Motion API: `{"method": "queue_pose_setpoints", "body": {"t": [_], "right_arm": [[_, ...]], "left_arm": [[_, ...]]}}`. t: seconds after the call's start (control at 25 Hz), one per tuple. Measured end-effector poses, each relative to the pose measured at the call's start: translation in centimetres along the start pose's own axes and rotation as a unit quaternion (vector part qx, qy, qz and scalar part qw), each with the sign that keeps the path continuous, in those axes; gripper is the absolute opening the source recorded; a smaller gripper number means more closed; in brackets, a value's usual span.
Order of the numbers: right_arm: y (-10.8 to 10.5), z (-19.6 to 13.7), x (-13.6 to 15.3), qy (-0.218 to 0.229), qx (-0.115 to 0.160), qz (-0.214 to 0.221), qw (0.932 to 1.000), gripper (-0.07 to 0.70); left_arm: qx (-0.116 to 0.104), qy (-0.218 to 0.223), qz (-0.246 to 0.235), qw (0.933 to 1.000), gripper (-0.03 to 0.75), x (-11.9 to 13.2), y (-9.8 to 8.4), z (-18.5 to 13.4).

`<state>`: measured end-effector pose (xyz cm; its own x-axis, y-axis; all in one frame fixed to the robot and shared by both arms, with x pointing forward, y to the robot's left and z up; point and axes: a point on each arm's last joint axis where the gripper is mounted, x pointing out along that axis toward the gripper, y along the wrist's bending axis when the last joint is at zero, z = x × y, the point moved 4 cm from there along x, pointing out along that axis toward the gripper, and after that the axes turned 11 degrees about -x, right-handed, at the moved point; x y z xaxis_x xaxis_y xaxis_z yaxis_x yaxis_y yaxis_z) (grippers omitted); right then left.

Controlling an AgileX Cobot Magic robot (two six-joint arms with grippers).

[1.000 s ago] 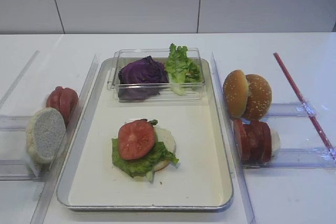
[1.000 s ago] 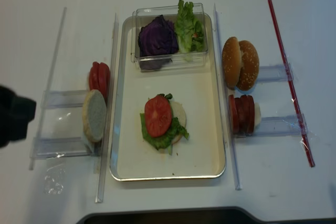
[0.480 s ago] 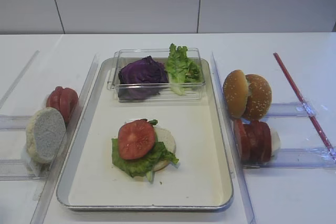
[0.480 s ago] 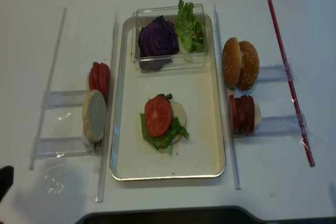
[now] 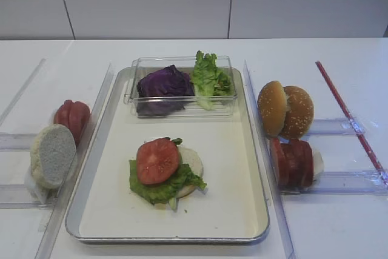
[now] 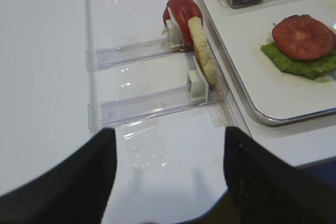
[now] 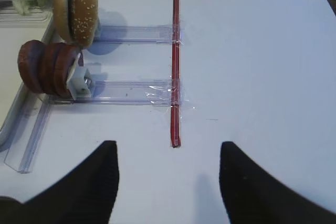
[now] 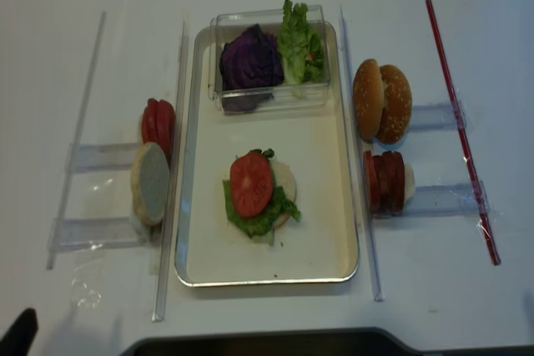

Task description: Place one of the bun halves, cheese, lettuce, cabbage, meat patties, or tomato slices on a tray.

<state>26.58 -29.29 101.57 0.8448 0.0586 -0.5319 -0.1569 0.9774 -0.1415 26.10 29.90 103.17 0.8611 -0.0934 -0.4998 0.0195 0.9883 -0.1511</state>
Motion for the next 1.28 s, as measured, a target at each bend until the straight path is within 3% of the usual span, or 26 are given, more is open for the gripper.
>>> {"method": "queue_pose_setpoints", "body": {"t": [0.32, 0.6, 1.28], "right_arm": [[0.0, 0.0, 0.0, -0.001, 0.0, 0.0, 1.0, 0.456], [0.0, 0.0, 0.0, -0.001, 0.001, 0.0, 1.0, 0.456], [0.0, 0.0, 0.0, -0.001, 0.001, 0.0, 1.0, 0.455]], "left_arm": [[-0.009, 0.003, 0.001, 1.0, 0.449, 0.2, 0.0, -0.2], [-0.059, 0.019, 0.047, 0.997, 0.449, 0.7, 1.3, -1.0], [-0.055, 0.019, 0.048, 0.9971, 0.449, 0.7, 1.3, -1.0]]}}
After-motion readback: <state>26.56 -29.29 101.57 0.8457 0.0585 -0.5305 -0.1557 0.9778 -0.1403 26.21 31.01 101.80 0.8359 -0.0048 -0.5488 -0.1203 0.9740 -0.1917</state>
